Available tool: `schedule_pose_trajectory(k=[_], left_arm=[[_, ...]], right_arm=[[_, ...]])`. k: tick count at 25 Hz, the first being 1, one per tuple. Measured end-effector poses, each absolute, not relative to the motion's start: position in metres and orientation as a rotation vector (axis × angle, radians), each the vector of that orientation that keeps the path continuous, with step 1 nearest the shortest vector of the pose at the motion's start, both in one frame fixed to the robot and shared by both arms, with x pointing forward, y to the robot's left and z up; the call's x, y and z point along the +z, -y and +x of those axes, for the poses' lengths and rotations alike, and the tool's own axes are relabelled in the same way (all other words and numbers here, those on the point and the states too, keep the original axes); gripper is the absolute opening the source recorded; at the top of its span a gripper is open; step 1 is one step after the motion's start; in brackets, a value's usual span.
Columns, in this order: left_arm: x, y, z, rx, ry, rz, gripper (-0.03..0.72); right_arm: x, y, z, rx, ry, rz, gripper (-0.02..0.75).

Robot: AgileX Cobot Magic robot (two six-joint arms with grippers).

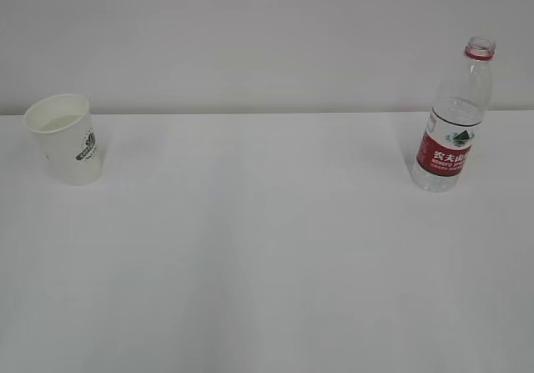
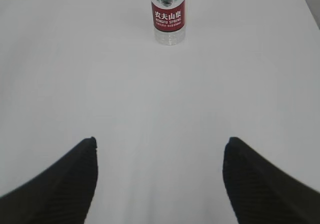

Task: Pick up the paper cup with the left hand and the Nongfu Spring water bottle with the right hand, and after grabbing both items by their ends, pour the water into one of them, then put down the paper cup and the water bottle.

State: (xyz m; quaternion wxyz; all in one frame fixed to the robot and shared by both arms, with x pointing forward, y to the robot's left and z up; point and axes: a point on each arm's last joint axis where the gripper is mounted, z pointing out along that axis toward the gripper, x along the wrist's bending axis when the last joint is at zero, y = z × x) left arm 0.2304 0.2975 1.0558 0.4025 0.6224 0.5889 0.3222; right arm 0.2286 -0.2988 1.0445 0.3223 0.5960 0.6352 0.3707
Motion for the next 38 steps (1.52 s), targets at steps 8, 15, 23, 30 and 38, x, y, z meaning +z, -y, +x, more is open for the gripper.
schedule_pose_trajectory(k=[8,15,23,30,38], left_arm=[[1.0558,-0.2975,0.2304,0.814,-1.488,1.573,0.516],[1.0558,-0.2975,0.2304,0.814,-1.488,1.573,0.516],[1.0558,-0.2978,0.2303,0.793,-1.455,1.596,0.516],[1.0558,-0.2982,0.2302,0.763,-1.407,1.627,0.516],[1.0558,-0.2982,0.2302,0.764,-1.409,1.626,0.516]], right_arm=[[1.0444,0.2979,0.2285,0.984,-1.672,1.568,0.587],[1.0444,0.2981,0.2285,0.983,-1.671,1.568,0.587],[1.0444,0.2984,0.2285,0.976,-1.673,1.562,0.587],[1.0444,0.2984,0.2285,0.976,-1.673,1.562,0.587],[1.0444,0.2985,0.2285,0.975,-1.672,1.562,0.587]])
